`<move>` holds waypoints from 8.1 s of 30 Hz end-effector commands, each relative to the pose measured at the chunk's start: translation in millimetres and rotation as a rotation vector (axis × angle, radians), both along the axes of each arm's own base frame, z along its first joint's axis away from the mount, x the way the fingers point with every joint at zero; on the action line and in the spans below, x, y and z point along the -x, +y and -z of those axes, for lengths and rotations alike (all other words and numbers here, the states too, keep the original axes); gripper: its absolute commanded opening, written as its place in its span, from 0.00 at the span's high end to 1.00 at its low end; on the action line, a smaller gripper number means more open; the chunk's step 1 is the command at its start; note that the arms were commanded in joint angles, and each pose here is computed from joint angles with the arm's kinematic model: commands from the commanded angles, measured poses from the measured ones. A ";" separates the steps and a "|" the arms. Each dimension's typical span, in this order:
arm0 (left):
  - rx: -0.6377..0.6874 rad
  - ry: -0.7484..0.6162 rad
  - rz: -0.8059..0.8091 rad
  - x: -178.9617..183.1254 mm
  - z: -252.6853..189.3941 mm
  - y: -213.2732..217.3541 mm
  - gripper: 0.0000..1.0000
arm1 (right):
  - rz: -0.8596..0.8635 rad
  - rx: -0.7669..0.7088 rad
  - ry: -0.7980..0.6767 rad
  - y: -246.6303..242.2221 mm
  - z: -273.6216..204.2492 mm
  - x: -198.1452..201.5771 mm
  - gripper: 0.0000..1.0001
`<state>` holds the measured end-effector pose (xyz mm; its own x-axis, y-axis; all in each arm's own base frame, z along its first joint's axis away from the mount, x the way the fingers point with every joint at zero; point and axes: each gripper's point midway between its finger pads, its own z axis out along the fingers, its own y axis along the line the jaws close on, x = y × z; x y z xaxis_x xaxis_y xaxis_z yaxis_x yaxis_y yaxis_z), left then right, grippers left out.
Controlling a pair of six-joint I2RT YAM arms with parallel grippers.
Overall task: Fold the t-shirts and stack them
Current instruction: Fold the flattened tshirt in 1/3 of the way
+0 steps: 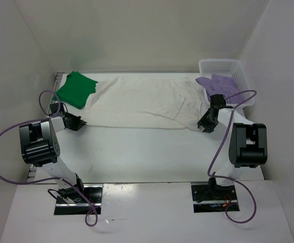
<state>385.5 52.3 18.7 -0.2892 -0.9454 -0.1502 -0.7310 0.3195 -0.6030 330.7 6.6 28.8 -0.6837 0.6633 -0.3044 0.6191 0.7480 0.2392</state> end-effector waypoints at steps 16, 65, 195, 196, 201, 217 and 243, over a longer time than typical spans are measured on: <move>-0.137 -0.039 0.104 -2.7 -27.2 -2.0 1.00 | 0.292 0.053 -0.139 -32.7 -12.0 -17.1 1.00; 0.002 -0.043 0.199 104.8 -65.1 -64.8 0.71 | -0.070 -0.253 -0.140 56.8 -65.8 40.4 0.92; -0.115 -0.051 0.657 97.7 -38.4 -200.0 0.72 | -0.485 -0.057 -0.110 214.6 -42.6 -66.7 1.00; -0.115 -0.051 0.657 97.7 -38.4 -200.0 0.72 | -0.481 -0.071 -0.118 217.7 -46.6 -68.7 1.00; -0.141 -0.067 0.638 91.9 -42.8 -196.3 0.72 | -0.489 -0.088 -0.111 223.6 -40.3 -73.1 0.94; -0.167 -0.084 0.748 87.1 -51.1 -213.6 0.80 | -0.564 -0.233 -0.145 233.5 -55.9 -1.9 1.00; -0.087 0.424 0.874 234.1 39.4 -203.4 0.83 | -0.776 -0.223 0.120 310.0 38.3 149.2 1.00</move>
